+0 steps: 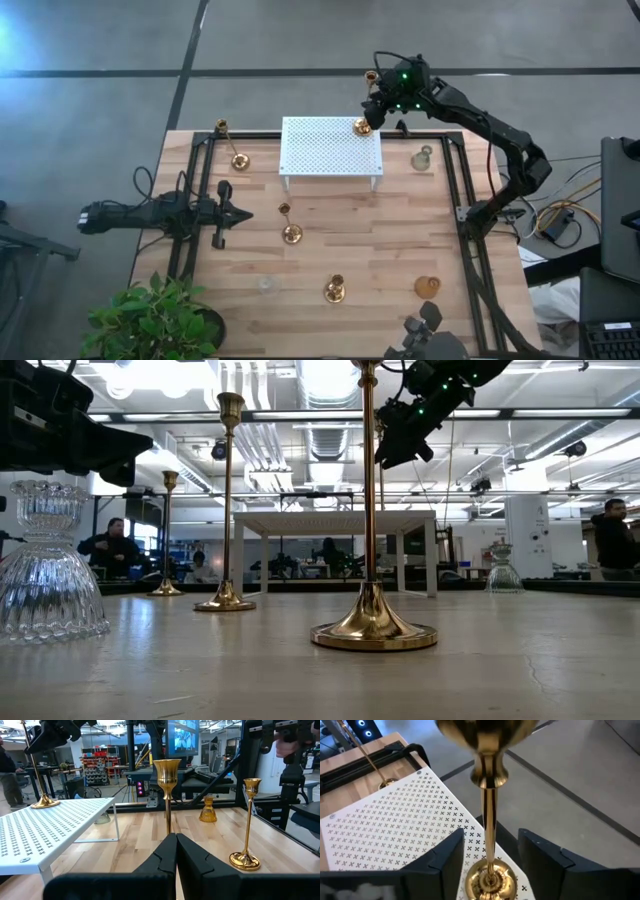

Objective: Pick & Place candle stick holders
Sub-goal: Put the glass candle holder on the shelf

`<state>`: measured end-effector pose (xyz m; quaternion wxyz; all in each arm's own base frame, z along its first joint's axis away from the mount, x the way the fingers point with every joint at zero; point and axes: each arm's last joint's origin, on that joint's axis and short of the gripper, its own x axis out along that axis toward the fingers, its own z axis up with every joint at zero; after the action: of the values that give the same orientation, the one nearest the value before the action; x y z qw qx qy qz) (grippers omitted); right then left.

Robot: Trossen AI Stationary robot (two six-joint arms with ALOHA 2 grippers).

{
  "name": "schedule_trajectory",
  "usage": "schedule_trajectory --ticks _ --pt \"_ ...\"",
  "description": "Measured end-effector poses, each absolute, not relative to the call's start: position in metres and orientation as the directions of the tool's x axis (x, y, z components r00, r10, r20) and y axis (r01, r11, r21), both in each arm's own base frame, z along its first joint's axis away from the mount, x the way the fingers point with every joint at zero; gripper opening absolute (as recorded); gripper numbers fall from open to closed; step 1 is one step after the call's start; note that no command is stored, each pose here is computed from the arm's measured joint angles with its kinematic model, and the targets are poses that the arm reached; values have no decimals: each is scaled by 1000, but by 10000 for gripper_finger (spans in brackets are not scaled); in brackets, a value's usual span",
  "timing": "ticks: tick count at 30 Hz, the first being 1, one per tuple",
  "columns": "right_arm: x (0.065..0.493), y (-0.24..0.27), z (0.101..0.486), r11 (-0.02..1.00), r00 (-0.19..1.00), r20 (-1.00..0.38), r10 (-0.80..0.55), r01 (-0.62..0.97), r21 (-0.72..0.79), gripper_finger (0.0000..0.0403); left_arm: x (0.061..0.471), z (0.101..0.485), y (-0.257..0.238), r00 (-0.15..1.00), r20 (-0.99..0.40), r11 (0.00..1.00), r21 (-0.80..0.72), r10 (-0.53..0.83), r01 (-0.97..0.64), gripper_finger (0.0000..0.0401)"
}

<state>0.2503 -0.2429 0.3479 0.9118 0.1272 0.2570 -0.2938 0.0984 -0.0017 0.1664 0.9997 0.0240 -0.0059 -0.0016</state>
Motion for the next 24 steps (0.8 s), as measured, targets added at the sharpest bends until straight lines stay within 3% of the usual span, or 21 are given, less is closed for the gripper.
schedule_trajectory --ticks 11,18,24 --pt "236 -232 364 794 687 -544 -482 605 61 242 98 166 -2 1000 12 999 48 -4 3 14" --pt "207 -211 383 761 617 -580 -532 649 -8 239 98 166 -2 1000 12 999 48 -4 3 14" --pt "177 -181 410 755 635 -540 -552 656 0 228 98 166 -2 1000 12 999 48 -3 3 14"
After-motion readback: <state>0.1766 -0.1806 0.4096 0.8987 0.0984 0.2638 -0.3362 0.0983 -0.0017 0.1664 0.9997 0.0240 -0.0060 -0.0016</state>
